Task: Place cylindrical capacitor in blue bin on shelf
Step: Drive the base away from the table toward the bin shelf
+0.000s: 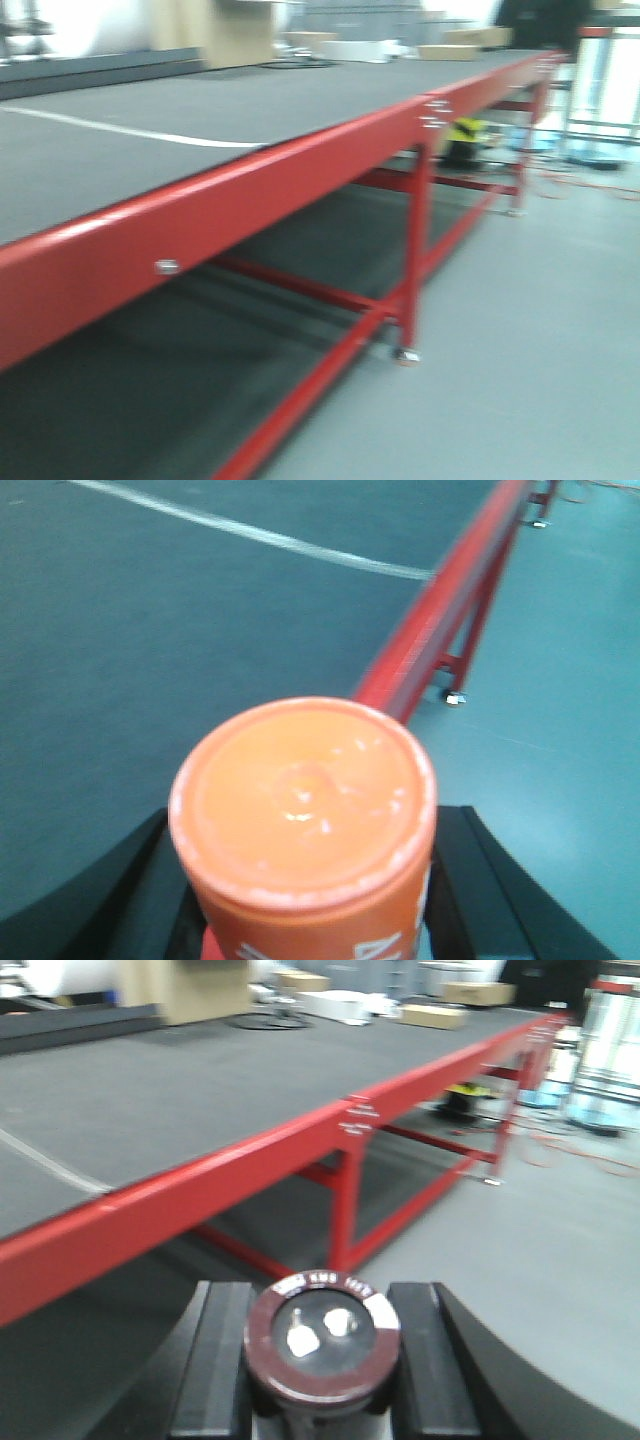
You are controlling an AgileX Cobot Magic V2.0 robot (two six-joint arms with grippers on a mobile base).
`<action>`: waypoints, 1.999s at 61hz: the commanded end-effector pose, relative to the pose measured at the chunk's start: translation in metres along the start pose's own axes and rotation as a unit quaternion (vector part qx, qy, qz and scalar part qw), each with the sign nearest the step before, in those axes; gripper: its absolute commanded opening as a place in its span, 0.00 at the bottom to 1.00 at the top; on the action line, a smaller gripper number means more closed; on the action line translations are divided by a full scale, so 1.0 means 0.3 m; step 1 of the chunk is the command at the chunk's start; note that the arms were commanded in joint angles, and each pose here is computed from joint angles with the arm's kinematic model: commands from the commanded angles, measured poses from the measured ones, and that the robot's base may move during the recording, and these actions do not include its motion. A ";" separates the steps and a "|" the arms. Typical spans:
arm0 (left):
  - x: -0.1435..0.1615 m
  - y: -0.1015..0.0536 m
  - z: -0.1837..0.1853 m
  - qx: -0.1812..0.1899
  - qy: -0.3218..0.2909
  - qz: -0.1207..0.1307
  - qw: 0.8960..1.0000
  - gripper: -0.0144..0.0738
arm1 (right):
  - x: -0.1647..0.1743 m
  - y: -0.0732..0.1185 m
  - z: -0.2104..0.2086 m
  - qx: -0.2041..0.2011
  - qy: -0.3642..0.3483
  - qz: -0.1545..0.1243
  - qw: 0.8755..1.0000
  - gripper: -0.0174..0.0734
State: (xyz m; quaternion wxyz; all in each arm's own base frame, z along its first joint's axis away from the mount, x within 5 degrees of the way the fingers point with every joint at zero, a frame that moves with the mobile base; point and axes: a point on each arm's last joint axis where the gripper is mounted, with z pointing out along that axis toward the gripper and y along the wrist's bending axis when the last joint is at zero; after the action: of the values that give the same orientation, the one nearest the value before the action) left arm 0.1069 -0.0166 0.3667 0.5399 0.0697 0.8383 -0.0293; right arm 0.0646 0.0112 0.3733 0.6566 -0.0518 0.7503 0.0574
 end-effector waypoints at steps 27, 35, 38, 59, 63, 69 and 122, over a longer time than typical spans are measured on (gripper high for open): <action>-0.007 -0.003 -0.005 0.005 -0.016 -0.001 1.000 0.04 | -0.017 0.000 -0.010 0.001 -0.019 -0.005 1.000 0.02; -0.007 -0.003 -0.005 0.005 -0.016 -0.001 1.000 0.04 | -0.017 0.000 -0.010 0.001 -0.019 -0.005 1.000 0.02; -0.007 -0.003 -0.005 0.005 -0.016 -0.001 1.000 0.04 | -0.017 0.000 -0.010 0.001 -0.019 -0.005 1.000 0.02; -0.007 -0.003 -0.005 0.005 -0.016 -0.001 1.000 0.04 | -0.017 0.000 -0.010 0.001 -0.019 -0.005 1.000 0.02; -0.007 -0.003 -0.005 0.005 -0.016 -0.001 1.000 0.04 | -0.017 0.000 -0.010 0.001 -0.019 -0.005 1.000 0.02; -0.007 -0.003 -0.005 0.005 -0.016 -0.001 1.000 0.04 | -0.017 0.000 -0.010 0.001 -0.019 -0.005 1.000 0.02; -0.007 -0.003 -0.005 0.005 -0.016 -0.001 1.000 0.04 | -0.017 0.000 -0.010 0.001 -0.019 -0.005 1.000 0.02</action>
State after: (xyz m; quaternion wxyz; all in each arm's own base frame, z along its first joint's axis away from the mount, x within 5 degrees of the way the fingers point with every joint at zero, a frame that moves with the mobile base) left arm 0.1069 -0.0166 0.3667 0.5399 0.0697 0.8383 -0.0293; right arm 0.0644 0.0112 0.3733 0.6568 -0.0518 0.7501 0.0574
